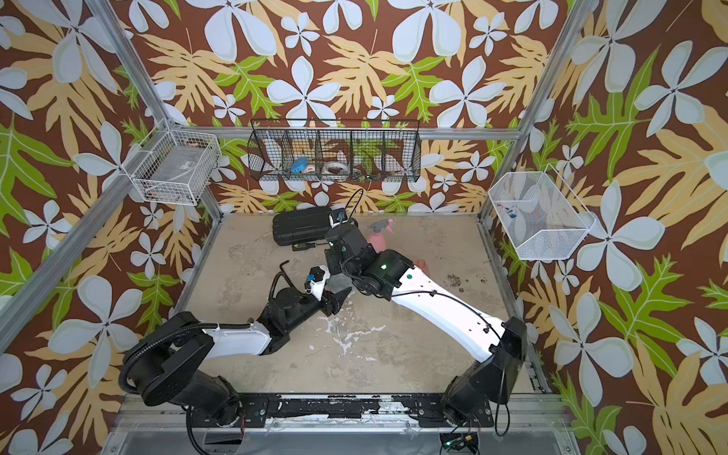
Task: Attach spray nozzles to spray bottles
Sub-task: Screw the spray nozzle on the spray bottle.
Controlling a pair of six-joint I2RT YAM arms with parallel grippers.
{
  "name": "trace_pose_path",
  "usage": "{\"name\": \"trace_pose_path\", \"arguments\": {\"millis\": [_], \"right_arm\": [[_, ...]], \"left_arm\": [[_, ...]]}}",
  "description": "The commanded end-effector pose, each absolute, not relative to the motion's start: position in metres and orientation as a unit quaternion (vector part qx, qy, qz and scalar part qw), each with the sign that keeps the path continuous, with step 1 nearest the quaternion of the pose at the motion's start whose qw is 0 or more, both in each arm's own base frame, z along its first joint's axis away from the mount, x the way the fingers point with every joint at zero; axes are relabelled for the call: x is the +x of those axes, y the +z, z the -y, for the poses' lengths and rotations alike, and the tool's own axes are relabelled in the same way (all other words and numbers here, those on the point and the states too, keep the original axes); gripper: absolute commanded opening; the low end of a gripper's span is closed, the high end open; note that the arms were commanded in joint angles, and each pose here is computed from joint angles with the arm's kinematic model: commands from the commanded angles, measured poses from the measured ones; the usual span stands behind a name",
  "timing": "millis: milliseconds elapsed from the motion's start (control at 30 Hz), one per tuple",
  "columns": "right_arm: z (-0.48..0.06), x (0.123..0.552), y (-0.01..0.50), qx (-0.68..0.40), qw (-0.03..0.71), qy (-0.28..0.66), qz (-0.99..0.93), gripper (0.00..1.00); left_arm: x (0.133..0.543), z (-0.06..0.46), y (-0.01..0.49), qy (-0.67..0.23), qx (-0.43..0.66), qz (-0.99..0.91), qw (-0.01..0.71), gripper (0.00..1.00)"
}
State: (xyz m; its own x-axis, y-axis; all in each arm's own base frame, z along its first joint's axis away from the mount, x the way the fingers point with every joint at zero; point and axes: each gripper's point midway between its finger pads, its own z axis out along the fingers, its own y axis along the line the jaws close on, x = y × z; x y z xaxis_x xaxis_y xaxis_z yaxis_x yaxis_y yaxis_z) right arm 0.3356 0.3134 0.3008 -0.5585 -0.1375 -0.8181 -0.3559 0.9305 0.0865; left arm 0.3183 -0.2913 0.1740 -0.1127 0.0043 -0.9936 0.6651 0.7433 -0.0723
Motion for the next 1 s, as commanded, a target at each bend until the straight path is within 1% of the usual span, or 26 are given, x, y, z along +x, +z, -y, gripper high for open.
{"name": "trace_pose_path", "arguments": {"millis": [0, 167, 367, 467, 567, 733, 967], "right_arm": [[-0.307, 0.3, 0.241, -0.126, 0.316, 0.112, -0.934, 0.0], [-0.298, 0.305, 0.242, -0.104, 0.317, 0.086, -0.939, 0.0], [-0.296, 0.308, 0.264, -0.101, 0.341, 0.09, -0.93, 0.0], [-0.297, 0.308, 0.27, -0.102, 0.345, 0.094, -0.928, 0.04], [-0.297, 0.308, 0.272, -0.105, 0.346, 0.095, -0.928, 0.11], [-0.296, 0.309, 0.283, -0.111, 0.355, 0.094, -0.923, 0.15], [-0.296, 0.31, 0.297, -0.12, 0.367, 0.098, -0.917, 0.27]], "left_arm": [[0.305, 0.271, 0.305, -0.292, 0.163, -0.501, 0.798, 0.5], [0.3, 0.269, 0.294, -0.299, 0.159, -0.5, 0.797, 0.5], [0.298, 0.273, 0.282, -0.311, 0.169, -0.508, 0.786, 0.5], [0.299, 0.275, 0.28, -0.316, 0.169, -0.511, 0.782, 0.5], [0.299, 0.278, 0.279, -0.321, 0.171, -0.512, 0.779, 0.5], [0.3, 0.28, 0.273, -0.323, 0.175, -0.517, 0.773, 0.5], [0.301, 0.283, 0.26, -0.328, 0.178, -0.529, 0.762, 0.5]]}}
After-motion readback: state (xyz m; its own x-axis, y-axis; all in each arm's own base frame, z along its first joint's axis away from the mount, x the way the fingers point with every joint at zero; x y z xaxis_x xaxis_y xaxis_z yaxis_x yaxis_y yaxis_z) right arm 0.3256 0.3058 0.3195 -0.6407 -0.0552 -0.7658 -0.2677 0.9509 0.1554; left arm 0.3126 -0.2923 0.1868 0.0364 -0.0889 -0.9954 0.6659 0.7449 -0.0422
